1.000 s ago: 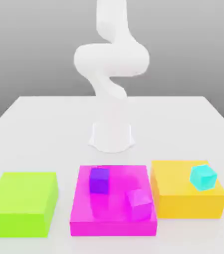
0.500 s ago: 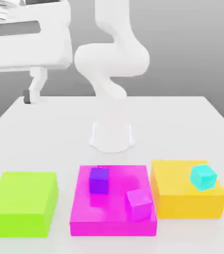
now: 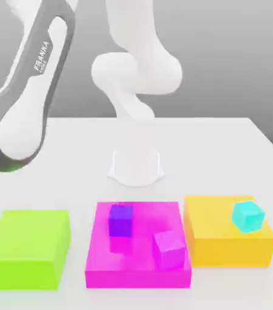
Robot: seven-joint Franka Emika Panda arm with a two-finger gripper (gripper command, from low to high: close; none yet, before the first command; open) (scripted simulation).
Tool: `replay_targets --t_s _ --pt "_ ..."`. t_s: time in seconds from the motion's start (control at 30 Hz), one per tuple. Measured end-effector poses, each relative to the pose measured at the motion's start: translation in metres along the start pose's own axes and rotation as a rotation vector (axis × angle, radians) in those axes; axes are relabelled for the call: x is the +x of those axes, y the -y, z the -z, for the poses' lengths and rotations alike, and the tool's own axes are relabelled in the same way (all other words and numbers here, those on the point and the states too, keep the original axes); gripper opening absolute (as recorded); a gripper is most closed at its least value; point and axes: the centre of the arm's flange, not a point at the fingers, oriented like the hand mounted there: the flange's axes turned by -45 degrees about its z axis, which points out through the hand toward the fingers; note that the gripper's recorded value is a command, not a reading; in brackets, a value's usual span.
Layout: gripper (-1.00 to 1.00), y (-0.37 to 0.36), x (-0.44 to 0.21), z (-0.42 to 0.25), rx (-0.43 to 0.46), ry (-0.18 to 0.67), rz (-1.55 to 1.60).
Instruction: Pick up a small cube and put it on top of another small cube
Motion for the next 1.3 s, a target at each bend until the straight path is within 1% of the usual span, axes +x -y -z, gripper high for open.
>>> replay_targets --t_s 0.13,0.17,0.37,0.43,0.53,0.63,0.8,0.97,1.13,1.3 --pt "0.0 -0.011 -0.003 -0.065 -0.01 0.021 -0.009" --pt "-1.0 -0.012 -0.004 -0.077 -0.01 0.022 -0.01" --pt "-1.0 -0.012 -0.005 -0.082 -0.009 0.023 -0.01" --pt "-1.0 -0.012 -0.004 -0.066 -0.01 0.023 -0.01" --pt "-1.0 -0.009 -0.005 -0.023 -0.006 0.023 -0.01" --pt "-1.0 0.02 -0.021 0.001 0.021 0.027 -0.002" --pt "-1.0 0.073 -0.06 0.034 0.059 0.036 0.026" --pt "-1.0 0.124 -0.107 0.061 0.076 0.044 0.075" --pt "-1.0 0.161 -0.162 0.081 0.07 0.046 0.12" --pt "-1.0 0.186 -0.22 0.093 0.041 0.039 0.163"
